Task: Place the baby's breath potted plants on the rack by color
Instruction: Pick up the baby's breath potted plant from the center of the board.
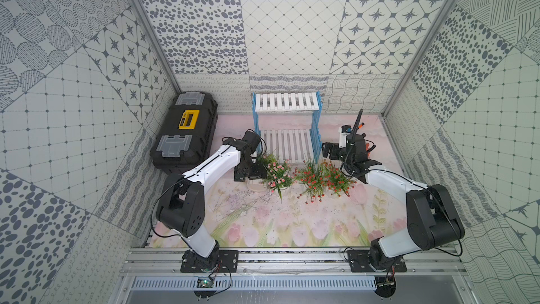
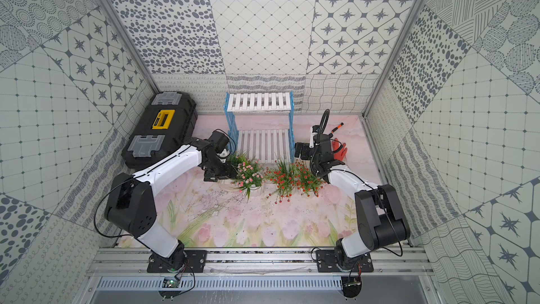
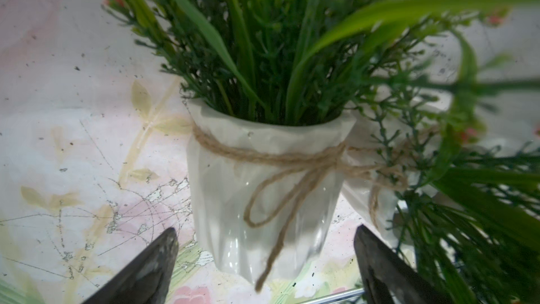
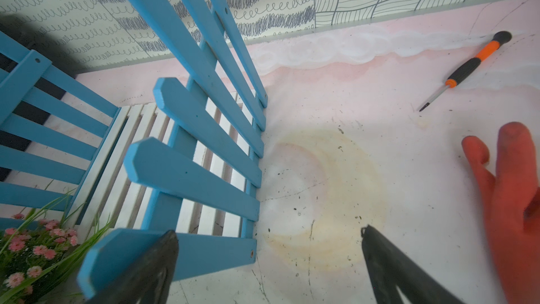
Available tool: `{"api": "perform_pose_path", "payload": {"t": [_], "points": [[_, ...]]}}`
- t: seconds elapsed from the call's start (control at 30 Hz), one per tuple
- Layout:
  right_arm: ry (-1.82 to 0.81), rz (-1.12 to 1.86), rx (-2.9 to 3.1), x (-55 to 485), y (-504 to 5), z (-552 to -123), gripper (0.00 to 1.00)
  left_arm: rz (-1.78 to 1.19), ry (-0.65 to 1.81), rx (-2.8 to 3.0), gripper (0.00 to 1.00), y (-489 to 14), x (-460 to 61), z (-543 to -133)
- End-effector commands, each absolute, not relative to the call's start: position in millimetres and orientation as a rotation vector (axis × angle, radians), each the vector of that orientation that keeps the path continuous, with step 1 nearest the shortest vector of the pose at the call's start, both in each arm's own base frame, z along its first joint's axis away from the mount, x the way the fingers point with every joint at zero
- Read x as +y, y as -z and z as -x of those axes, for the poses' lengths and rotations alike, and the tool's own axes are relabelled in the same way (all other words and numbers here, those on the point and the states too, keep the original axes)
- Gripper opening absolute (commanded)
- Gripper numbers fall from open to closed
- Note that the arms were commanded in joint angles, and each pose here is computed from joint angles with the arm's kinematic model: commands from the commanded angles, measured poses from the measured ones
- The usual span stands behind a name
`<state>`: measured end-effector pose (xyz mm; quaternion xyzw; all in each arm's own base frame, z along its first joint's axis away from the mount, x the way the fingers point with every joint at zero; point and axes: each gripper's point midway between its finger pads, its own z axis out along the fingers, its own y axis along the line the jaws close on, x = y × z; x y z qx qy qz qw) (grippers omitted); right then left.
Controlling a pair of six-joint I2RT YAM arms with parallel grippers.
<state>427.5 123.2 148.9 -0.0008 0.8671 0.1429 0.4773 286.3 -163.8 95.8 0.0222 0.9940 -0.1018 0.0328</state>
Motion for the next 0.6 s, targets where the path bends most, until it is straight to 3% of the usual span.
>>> {"api": "perform_pose_path", "payload": {"t": [0.0, 0.57], "points": [[-0.368, 0.002, 2.073, 126.2, -160.7, -427.8, 0.98, -0.143, 0.278, 3.106, 0.93, -89.2, -162.5, -282.3], [-0.378, -0.003, 2.084, 127.4, -156.0, -428.0, 0.98, -0.217, 0.089, 3.138, 0.87, -59.2, -154.6, -300.2]]}}
